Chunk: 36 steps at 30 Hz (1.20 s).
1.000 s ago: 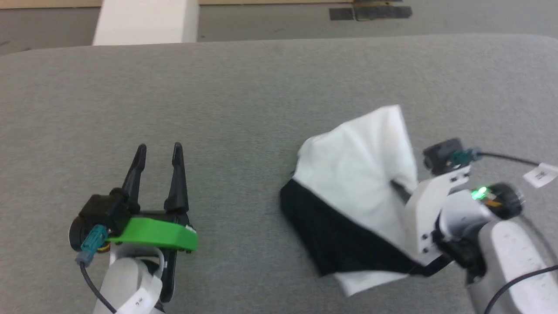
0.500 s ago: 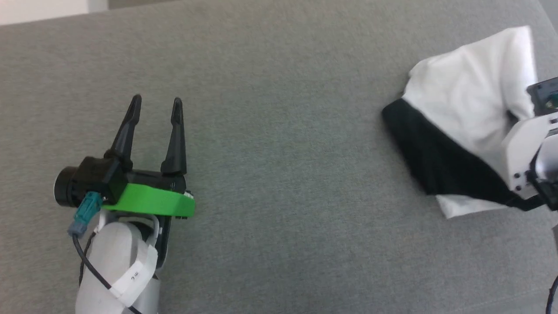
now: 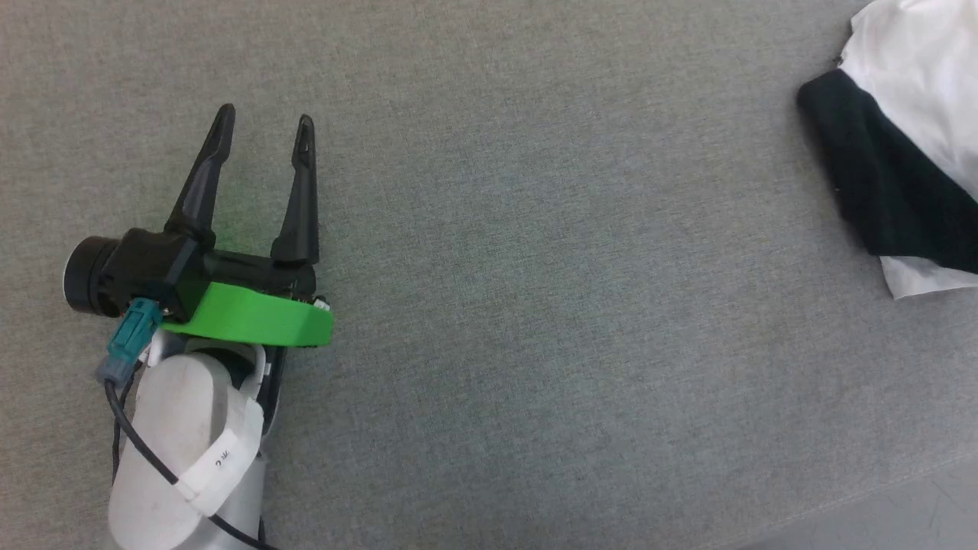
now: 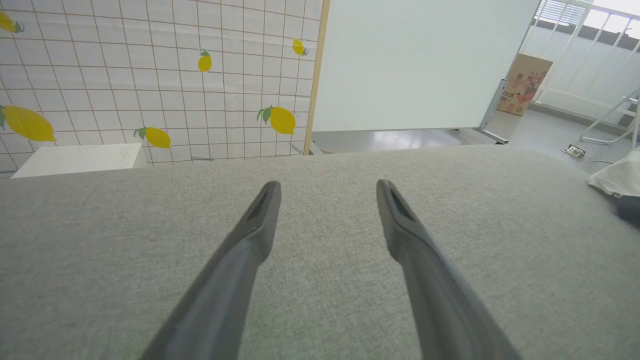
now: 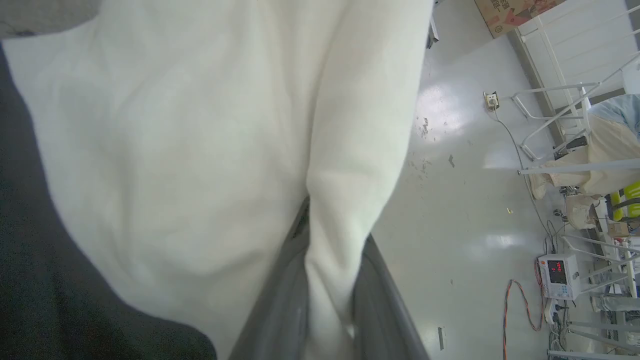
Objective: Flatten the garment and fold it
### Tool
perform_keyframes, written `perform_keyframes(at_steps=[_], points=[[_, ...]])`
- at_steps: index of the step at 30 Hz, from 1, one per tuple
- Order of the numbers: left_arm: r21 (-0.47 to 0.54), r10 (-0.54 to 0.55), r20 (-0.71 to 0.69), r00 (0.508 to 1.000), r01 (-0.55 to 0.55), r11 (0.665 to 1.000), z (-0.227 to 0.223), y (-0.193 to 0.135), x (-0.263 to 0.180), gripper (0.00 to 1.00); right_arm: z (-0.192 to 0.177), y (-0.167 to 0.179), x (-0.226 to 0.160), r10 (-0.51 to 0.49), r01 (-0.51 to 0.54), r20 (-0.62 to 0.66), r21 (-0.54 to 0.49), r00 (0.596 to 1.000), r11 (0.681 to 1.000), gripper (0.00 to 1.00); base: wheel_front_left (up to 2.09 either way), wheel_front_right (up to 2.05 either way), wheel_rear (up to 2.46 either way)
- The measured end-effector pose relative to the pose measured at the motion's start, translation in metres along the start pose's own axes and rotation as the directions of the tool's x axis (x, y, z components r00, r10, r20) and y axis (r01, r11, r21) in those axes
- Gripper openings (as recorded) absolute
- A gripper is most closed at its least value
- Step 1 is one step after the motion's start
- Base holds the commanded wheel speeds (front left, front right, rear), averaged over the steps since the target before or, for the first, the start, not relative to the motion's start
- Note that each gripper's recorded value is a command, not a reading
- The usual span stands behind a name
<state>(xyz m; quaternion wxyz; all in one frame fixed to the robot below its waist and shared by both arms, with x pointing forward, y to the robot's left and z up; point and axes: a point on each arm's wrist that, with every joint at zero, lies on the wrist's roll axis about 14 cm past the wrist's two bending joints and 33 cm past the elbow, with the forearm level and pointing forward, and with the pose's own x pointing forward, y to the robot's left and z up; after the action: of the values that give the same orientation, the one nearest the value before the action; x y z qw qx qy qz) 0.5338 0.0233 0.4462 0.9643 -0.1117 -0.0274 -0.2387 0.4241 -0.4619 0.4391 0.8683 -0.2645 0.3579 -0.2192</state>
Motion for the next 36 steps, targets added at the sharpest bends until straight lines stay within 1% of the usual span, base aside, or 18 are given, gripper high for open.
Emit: perform_keyframes(at_steps=[2, 8, 9, 10, 11, 13, 16, 20, 23, 26, 30, 32, 35, 36], points=[[0.002, 0.003, -0.013, 1.0, -0.003, 1.0, -0.005, 0.003, -0.001, 1.0, 0.0, 0.0, 0.005, -0.006, 0.006, -0.002, -0.004, 1.0, 1.0, 0.0, 0.0, 0.0, 0.0], [0.018, 0.024, -0.023, 0.999, -0.023, 1.0, -0.006, 0.012, -0.006, 1.0, 0.014, -0.001, 0.018, -0.022, 0.022, 0.037, -0.014, 0.999, 1.0, 0.0, 0.0, 0.0, 0.0], [0.019, 0.025, -0.023, 0.999, -0.025, 1.0, -0.005, 0.012, -0.006, 1.0, 0.014, -0.001, 0.018, -0.022, 0.022, 0.037, -0.014, 0.999, 1.0, 0.02, 0.0, 0.0, 0.0], [0.022, 0.026, -0.022, 0.999, -0.026, 0.999, -0.004, 0.013, -0.007, 1.0, 0.014, -0.001, 0.018, -0.021, 0.022, 0.036, -0.009, 0.999, 1.0, 0.17, 0.0, 0.0, 0.0], [0.024, 0.028, -0.02, 0.999, -0.027, 0.999, -0.002, 0.013, -0.008, 1.0, 0.013, -0.002, 0.017, -0.023, 0.023, 0.035, -0.002, 0.999, 1.0, 0.39, 0.0, 0.0, 0.0], [0.026, 0.032, -0.016, 0.999, -0.031, 0.999, 0.001, 0.013, -0.009, 1.0, 0.01, -0.004, 0.016, -0.027, 0.026, 0.024, 0.018, 0.999, 0.999, 1.0, 0.0, 0.0, 0.0], [0.027, 0.037, -0.006, 0.999, -0.037, 0.999, 0.007, 0.012, -0.011, 1.0, 0.009, -0.009, 0.011, -0.035, 0.035, 0.02, 0.037, 0.999, 0.999, 1.0, 0.0, 0.0, 0.0], [0.021, 0.042, 0.0, 0.999, -0.042, 0.999, 0.015, 0.007, -0.018, 1.0, 0.018, -0.015, 0.001, -0.043, 0.037, 0.076, 0.075, 0.996, 0.996, 1.0, 0.0, 0.0, 0.0], [0.014, 0.055, -0.003, 0.998, -0.055, 0.998, 0.019, 0.003, -0.028, 1.0, 0.025, -0.012, -0.01, -0.035, 0.014, 0.147, 0.139, 0.988, 0.99, 1.0, 0.0, 0.0, 0.0], [0.001, 0.073, -0.008, 0.997, -0.073, 0.997, 0.025, 0.001, -0.04, 1.0, 0.038, -0.004, -0.027, -0.026, -0.035, 0.267, 0.22, 0.963, 0.975, 1.0, 0.0, 0.0, 0.0], [-0.004, 0.104, 0.005, 0.995, -0.104, 0.995, 0.039, 0.0, -0.056, 1.0, 0.07, 0.008, -0.059, -0.025, -0.143, 0.467, 0.322, 0.884, 0.936, 1.0, 0.0, 0.0, 0.0], [0.002, 0.119, 0.012, 0.993, -0.119, 0.993, 0.046, 0.0, -0.063, 1.0, 0.081, 0.015, -0.076, -0.023, -0.193, 0.54, 0.34, 0.841, 0.92, 1.0, 0.0, 0.0, 0.0], [0.015, 0.138, 0.026, 0.99, -0.139, 0.99, 0.057, 0.001, -0.075, 1.0, 0.101, 0.028, -0.107, -0.017, -0.29, 0.651, 0.36, 0.758, 0.887, 1.0, 0.0, 0.0, 0.0], [0.018, 0.145, 0.03, 0.989, -0.145, 0.989, 0.06, 0.001, -0.078, 1.0, 0.105, 0.033, -0.114, -0.012, -0.315, 0.675, 0.359, 0.738, 0.879, 1.0, 0.0, 0.0, 0.0]])
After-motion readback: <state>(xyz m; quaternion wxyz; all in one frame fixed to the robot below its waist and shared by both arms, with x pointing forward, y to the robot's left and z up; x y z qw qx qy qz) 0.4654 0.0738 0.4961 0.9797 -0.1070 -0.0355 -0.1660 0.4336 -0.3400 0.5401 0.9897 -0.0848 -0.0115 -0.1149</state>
